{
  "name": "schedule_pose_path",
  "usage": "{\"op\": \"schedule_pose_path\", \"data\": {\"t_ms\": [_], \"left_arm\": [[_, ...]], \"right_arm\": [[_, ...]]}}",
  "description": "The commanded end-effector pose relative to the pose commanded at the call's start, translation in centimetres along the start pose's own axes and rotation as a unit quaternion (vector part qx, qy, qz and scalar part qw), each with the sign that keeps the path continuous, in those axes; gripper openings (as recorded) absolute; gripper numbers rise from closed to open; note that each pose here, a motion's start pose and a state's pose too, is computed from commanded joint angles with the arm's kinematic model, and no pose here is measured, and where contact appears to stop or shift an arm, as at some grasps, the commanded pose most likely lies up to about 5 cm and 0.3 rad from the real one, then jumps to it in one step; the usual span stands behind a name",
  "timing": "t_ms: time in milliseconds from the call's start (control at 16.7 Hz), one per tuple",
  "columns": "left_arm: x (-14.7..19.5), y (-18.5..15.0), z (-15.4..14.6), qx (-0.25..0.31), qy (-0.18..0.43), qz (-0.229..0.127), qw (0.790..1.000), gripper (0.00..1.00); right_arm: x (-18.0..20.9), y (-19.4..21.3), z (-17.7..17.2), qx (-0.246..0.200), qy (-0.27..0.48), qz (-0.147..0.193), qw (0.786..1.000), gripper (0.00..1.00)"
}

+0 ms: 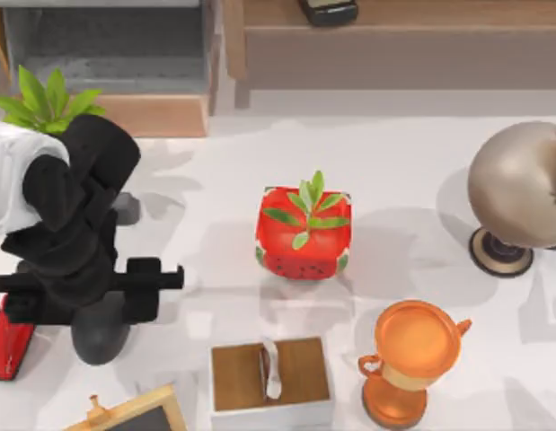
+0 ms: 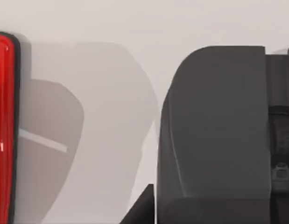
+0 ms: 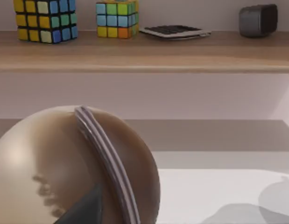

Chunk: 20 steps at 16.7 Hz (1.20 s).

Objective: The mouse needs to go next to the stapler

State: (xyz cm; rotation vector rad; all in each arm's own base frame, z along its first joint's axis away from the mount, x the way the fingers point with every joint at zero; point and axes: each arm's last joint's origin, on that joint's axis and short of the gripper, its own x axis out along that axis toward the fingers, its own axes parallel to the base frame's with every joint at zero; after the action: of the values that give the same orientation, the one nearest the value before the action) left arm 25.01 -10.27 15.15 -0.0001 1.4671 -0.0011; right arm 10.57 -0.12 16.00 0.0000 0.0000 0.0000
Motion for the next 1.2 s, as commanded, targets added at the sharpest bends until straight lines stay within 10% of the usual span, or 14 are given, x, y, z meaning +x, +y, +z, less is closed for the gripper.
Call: {"op": "schedule_pose_path", "data": {"t_ms": [840, 1200], "left_arm": [[-2.5, -1.7, 3.0, 0.002, -0.126, -0.021, 0.992, 0.0], [-0.4, -0.6, 1.5, -0.002, -0.063, -0.012, 0.998, 0.0]], "right_arm": [[0.0, 0.0, 0.0, 0.0, 0.0, 0.0, 1.0, 1.0], [0.0, 0.0, 0.0, 0.0, 0.0, 0.0, 1.0, 1.0]]}}
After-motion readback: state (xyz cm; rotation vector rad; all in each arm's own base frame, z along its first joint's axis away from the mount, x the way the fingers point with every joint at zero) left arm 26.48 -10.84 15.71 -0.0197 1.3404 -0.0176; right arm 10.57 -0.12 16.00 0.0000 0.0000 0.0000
